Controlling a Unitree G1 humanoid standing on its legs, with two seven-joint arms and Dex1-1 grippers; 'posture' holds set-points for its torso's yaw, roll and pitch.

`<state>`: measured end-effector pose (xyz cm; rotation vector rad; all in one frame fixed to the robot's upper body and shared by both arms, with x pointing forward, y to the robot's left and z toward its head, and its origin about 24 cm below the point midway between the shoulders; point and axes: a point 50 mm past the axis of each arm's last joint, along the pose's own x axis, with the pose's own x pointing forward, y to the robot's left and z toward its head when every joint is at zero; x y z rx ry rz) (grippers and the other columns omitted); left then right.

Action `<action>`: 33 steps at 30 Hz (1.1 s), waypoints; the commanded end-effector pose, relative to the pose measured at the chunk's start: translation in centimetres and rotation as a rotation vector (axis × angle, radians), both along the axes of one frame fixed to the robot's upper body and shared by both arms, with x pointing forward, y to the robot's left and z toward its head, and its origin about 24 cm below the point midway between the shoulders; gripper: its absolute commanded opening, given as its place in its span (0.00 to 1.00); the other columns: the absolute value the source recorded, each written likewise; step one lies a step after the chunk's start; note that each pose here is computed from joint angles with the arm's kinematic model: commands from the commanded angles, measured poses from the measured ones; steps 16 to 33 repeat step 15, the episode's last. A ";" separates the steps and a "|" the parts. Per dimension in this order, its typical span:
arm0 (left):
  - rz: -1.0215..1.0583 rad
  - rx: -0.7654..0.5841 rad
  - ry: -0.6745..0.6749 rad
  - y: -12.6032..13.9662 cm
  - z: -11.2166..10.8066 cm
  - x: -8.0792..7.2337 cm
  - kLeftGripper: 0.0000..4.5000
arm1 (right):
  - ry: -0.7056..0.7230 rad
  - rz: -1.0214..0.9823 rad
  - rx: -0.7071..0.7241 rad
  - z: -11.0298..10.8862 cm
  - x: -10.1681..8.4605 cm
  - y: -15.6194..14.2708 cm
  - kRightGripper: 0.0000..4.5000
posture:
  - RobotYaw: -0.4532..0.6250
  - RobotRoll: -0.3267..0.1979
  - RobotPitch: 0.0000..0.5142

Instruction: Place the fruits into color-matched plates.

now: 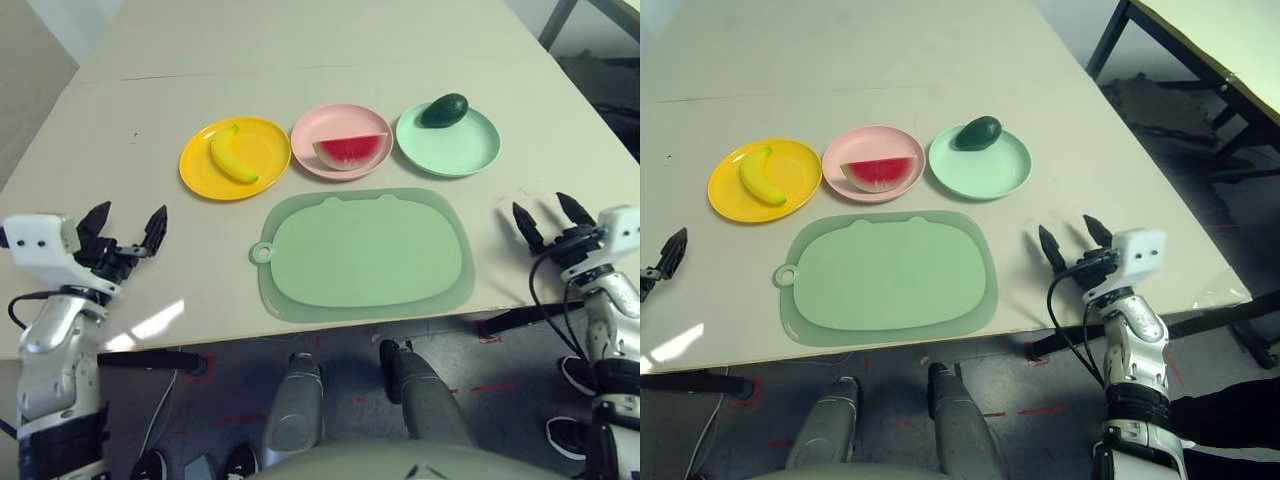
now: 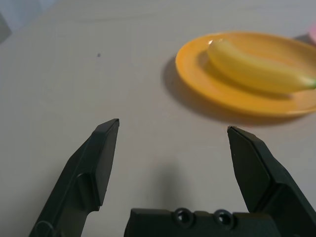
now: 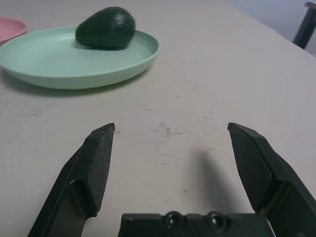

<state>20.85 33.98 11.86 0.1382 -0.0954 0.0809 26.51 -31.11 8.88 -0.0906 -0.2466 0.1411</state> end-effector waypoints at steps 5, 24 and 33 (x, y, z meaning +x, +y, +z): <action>0.015 -0.027 0.057 0.4 -1.5 0.2 0.99 | -0.028 0.030 0.017 0.8 0.3 0.0 1.00 | 0.48 0.62 0.54; 0.017 -0.027 0.081 0.0 -2.3 0.4 0.99 | -0.017 0.098 -0.010 1.0 1.4 -0.2 1.00 | 0.48 0.62 0.51; 0.017 -0.027 0.081 0.0 -2.3 0.4 0.99 | -0.017 0.098 -0.010 1.0 1.4 -0.2 1.00 | 0.48 0.62 0.51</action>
